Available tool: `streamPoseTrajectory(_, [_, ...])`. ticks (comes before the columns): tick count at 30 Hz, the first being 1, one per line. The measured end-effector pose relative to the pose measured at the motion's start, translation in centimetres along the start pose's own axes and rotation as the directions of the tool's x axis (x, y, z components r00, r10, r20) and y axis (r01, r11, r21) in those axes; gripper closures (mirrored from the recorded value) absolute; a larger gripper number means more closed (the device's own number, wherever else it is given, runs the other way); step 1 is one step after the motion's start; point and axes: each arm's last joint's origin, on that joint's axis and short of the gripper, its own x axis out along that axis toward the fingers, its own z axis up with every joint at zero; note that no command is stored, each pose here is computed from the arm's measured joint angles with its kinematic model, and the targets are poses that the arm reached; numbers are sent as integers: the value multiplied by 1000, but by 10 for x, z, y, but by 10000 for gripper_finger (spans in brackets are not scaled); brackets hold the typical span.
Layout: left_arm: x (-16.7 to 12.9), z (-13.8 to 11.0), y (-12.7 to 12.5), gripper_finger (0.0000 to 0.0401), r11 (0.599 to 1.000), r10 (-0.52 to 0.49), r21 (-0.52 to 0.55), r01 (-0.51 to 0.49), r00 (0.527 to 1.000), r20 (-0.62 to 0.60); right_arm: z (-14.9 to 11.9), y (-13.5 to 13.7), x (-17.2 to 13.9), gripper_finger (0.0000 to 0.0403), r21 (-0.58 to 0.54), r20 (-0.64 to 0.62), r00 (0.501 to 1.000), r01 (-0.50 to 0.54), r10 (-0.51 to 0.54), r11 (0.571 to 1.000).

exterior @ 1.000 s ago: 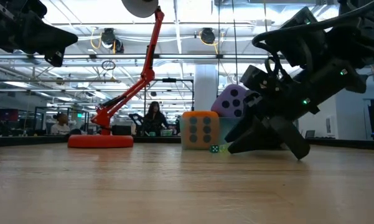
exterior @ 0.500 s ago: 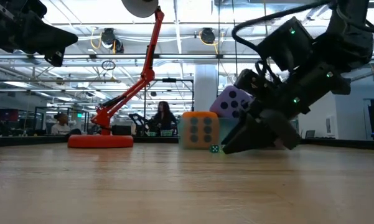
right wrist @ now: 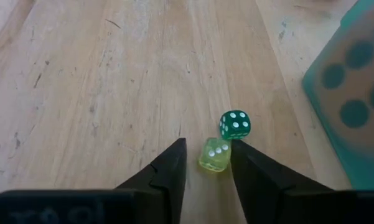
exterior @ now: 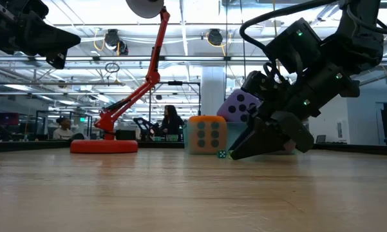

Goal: Pick & Place Dice
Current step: Put the small light green dice into the bin

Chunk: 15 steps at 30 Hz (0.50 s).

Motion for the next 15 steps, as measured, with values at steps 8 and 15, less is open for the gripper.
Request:
streamPoseTrajectory(8, [0,0,0,373,1000,0,-7,0,1000,0,0,0,0,343,-7,-3,1000,-7,7,1000])
streamPoseTrajectory(15, [0,0,0,373,1000,0,-15,0,1000,0,1,1,0,357,-4,5,1000,-7,7,1000])
